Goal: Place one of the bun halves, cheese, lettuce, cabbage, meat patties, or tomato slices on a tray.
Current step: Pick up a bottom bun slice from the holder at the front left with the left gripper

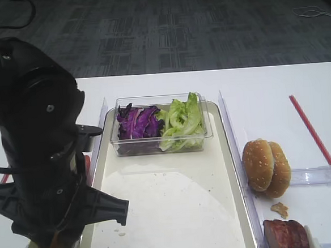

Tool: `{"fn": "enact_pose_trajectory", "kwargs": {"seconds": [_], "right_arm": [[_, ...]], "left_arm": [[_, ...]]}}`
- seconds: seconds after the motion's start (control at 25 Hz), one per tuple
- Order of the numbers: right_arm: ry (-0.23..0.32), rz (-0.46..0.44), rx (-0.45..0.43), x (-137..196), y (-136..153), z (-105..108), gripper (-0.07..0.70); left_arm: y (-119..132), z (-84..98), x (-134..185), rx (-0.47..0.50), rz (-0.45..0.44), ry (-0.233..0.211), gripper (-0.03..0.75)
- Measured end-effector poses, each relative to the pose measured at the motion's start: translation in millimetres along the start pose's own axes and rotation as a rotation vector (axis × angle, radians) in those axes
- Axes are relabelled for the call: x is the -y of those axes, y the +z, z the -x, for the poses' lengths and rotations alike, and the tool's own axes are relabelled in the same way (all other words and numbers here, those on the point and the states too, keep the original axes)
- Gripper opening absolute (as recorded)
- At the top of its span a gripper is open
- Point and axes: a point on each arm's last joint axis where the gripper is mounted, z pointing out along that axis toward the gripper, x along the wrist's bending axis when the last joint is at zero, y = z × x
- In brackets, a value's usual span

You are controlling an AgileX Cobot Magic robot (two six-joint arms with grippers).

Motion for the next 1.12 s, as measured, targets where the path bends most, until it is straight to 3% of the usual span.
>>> {"fn": "enact_pose_trajectory", "kwargs": {"seconds": [1.12], "right_arm": [[0.000,0.000,0.000,0.0,0.0,0.0,0.578]], "left_arm": [[-0.1,-2.6,-0.8,-0.028,0.008,0.011,0.080]]}}
